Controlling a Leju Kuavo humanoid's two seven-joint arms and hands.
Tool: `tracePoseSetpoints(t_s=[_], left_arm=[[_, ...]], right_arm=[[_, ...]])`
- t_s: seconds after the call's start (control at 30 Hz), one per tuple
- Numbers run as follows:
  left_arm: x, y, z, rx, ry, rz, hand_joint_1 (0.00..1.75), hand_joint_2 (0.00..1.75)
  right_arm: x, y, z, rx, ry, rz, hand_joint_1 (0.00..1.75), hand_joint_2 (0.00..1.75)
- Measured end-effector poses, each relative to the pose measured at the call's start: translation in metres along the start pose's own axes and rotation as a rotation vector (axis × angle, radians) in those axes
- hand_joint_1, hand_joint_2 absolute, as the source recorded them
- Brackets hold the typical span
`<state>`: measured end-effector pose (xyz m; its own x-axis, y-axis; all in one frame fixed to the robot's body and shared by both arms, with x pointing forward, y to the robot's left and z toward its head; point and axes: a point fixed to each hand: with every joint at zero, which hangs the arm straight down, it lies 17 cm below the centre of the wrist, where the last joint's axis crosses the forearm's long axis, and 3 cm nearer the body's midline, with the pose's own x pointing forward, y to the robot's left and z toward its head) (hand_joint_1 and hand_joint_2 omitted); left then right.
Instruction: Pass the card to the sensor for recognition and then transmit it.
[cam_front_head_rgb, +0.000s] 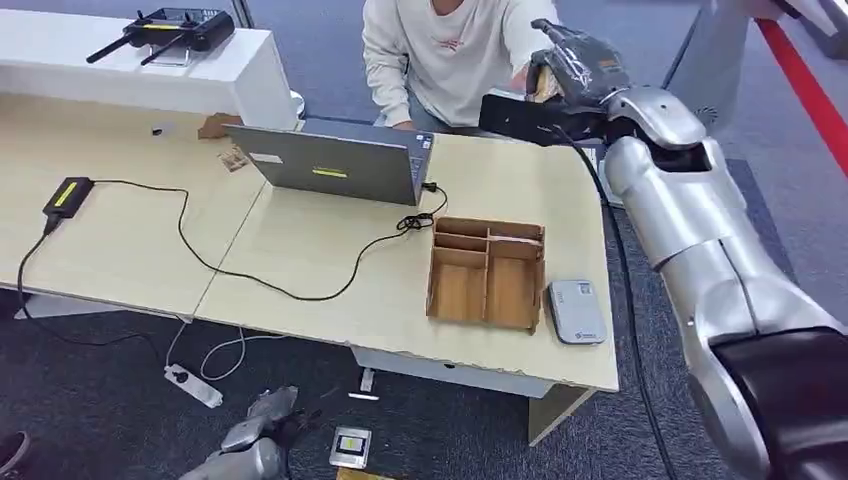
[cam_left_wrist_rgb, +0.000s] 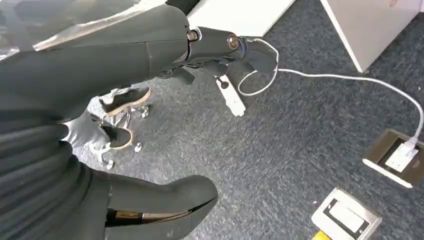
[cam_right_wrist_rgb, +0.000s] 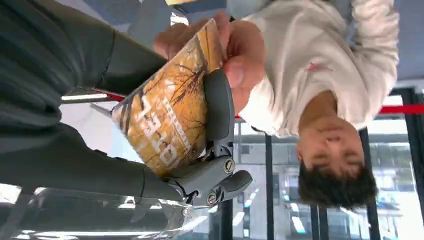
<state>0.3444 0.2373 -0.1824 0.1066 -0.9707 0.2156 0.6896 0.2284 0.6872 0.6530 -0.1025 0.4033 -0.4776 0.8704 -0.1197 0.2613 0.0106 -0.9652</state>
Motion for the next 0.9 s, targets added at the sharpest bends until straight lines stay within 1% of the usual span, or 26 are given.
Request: tracePoseSetpoints(t_s=[0.23,0.4,0.43,0.47,0.63,0.9], left_arm=[[-0.004,-0.002,0.0,-0.005,0.023,-0.007,0.0,1.75],[-0.004,-0.002,0.0,-0.004,0.026,-0.006,0.0,1.75],[-0.004,-0.002,0.001,-0.004,0.027,-0.005,0.0,1.75],[-0.004,-0.002,0.001,-0.003,0.028,-0.004,0.0,1.75],[-0.005,-0.004,0.001,-0.003,0.036,0.014,0.0,1.75],[-0.005,-0.003,0.001,0.007,0.026,0.041,0.0,1.75]], right_arm=[[-0.007,0.032,0.007,0.093,0.023,0.013,1.75,1.75],[-0.01,0.049,0.013,0.132,0.032,0.019,1.75,1.75],[-0.01,0.053,0.014,0.139,0.034,0.018,0.26,1.75],[-0.01,0.056,0.015,0.146,0.035,0.016,0.0,1.75],[-0.003,0.061,0.016,0.149,0.015,0.016,0.0,1.75],[0.009,0.044,0.009,0.063,-0.01,0.001,0.0,1.75]])
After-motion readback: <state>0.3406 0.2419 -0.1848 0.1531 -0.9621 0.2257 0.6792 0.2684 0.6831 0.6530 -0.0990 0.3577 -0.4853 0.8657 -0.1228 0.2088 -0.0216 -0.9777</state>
